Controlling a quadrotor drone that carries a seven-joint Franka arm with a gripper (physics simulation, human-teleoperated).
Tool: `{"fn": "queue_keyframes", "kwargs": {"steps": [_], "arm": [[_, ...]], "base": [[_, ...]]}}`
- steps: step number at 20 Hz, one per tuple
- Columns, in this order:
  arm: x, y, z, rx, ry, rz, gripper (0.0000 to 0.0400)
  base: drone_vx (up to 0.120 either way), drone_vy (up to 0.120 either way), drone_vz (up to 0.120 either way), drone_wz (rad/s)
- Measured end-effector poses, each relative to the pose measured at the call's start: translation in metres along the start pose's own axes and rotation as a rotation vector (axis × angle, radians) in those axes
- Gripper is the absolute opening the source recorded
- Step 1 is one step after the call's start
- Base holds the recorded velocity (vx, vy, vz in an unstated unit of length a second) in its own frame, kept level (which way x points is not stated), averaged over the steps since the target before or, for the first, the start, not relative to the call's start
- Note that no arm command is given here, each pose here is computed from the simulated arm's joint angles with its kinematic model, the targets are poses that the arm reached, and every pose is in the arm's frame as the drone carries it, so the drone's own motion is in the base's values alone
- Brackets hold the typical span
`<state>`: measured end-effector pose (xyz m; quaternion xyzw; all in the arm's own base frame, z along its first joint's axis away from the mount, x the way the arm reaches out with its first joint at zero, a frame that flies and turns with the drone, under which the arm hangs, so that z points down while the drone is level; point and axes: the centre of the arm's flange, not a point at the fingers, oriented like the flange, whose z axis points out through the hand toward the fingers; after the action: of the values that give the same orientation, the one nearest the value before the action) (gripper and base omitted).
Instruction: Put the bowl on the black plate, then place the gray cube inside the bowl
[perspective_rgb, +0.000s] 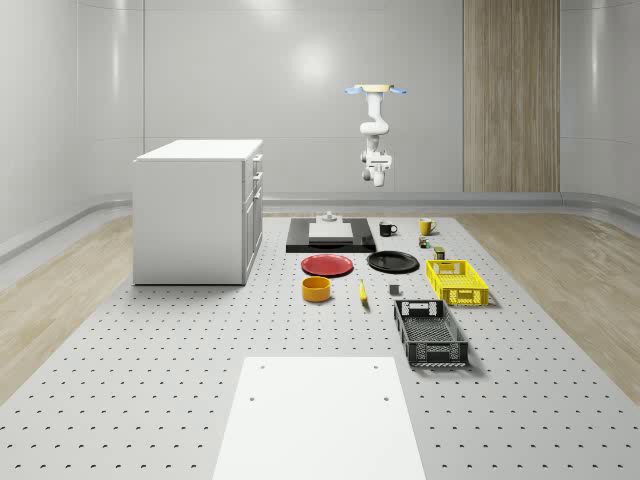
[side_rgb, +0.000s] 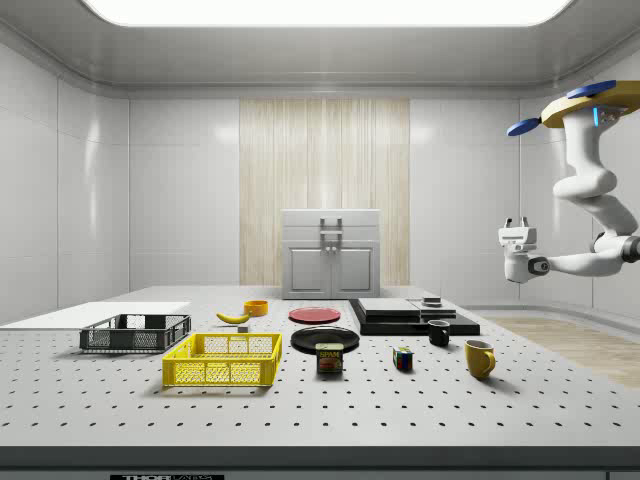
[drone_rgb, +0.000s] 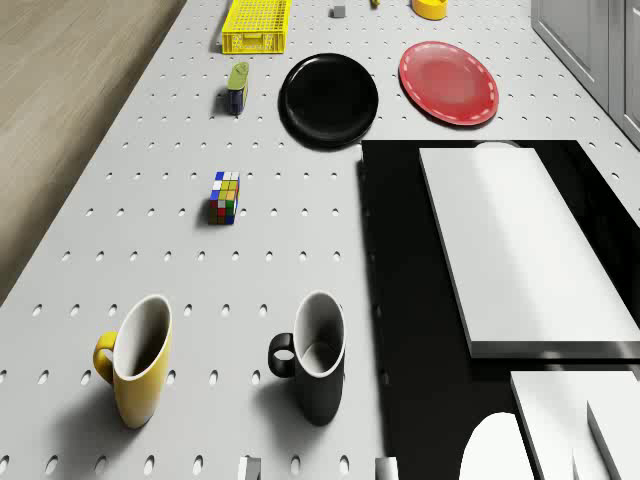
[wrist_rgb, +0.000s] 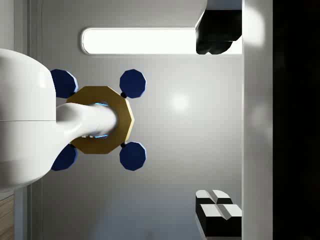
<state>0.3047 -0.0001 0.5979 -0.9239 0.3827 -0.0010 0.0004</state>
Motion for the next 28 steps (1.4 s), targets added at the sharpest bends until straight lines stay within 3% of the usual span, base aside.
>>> {"fn": "queue_keyframes", "kwargs": {"steps": [8, 13, 16, 28], "arm": [[-0.002, 0.002, -0.056, 0.004, 0.004, 0.000, 0.0400], [-0.001, 0.001, -0.078, 0.007, 0.007, 0.000, 0.0400], [0.000, 0.000, -0.085, 0.009, 0.009, 0.000, 0.0400], [0.000, 0.000, -0.093, 0.015, 0.016, 0.000, 0.0400]], "base": [[0.000, 0.000, 0.000, 0.000], [0.000, 0.000, 0.000, 0.000], [0.093, 0.000, 0.000, 0.000], [0.120, -0.120, 0.000, 0.000]]}}
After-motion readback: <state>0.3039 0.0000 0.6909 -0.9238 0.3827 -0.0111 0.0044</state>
